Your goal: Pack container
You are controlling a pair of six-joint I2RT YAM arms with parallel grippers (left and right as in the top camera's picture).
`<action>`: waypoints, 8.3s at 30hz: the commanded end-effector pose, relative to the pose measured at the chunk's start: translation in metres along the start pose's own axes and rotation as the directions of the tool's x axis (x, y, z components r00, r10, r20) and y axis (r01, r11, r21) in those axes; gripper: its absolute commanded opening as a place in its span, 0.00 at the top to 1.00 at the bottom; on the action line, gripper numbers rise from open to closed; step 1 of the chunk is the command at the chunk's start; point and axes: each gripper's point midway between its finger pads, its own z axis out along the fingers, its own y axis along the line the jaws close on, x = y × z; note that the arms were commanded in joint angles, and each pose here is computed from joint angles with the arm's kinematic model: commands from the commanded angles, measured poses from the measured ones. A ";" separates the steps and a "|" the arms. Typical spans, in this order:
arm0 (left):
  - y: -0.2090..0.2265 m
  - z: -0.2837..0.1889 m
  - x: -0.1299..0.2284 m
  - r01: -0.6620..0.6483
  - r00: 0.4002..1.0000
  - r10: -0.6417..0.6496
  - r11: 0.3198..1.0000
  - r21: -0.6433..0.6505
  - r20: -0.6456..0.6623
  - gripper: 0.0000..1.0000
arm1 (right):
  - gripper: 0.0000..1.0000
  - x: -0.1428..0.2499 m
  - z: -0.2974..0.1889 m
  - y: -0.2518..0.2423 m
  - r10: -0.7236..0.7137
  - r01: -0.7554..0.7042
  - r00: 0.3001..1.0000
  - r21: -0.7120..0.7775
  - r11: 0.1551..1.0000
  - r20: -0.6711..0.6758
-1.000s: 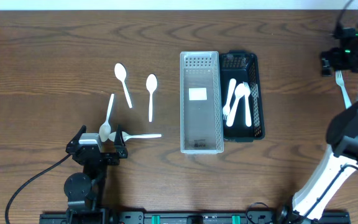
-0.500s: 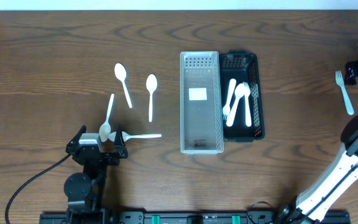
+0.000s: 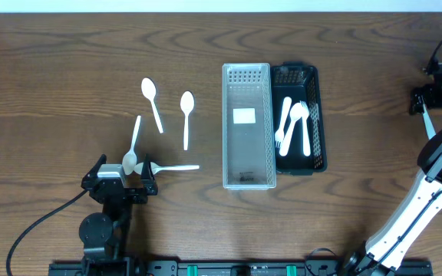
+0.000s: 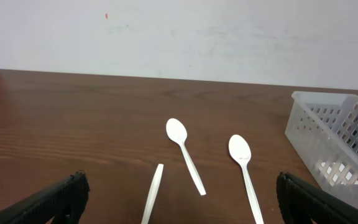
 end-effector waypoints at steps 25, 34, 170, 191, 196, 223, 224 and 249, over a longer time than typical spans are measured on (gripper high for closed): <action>0.002 0.002 0.017 0.005 0.999 -0.005 1.000 -0.004 -0.043 0.02 | 0.78 0.009 0.054 0.007 0.016 -0.021 0.996 -0.047 0.999 -0.092; 0.002 0.002 0.017 0.005 0.999 -0.005 1.000 -0.004 -0.043 0.02 | 0.99 -0.008 0.028 0.011 0.057 -0.058 0.997 -0.014 0.998 -0.045; -0.077 0.060 -0.035 0.556 0.073 -0.473 0.750 -0.358 -0.878 0.02 | 0.01 -0.011 -0.072 0.049 0.475 -0.473 0.879 -0.052 0.880 0.049; -0.008 0.032 0.023 0.169 0.073 -0.997 0.019 -0.985 -0.007 0.02 | 0.01 -0.011 -0.072 0.049 0.475 -0.473 0.879 -0.052 0.880 0.049; -0.018 0.030 0.050 0.158 0.030 -0.999 -0.027 -0.987 0.032 0.02 | 0.01 -0.011 -0.072 0.049 0.475 -0.473 0.879 -0.052 0.880 0.049; -0.056 0.037 0.136 0.013 -0.035 -0.997 0.074 -0.997 -0.074 0.02 | 0.01 -0.011 -0.072 0.049 0.475 -0.473 0.879 -0.052 0.880 0.049; -0.056 0.038 0.137 0.020 -0.035 -0.995 0.089 -0.996 -0.090 0.02 | 0.01 -0.011 -0.072 0.049 0.475 -0.473 0.879 -0.052 0.880 0.049; -0.041 0.032 0.165 0.042 0.027 -0.996 0.081 -0.996 -0.080 0.02 | 0.01 -0.011 -0.072 0.049 0.475 -0.473 0.879 -0.052 0.880 0.049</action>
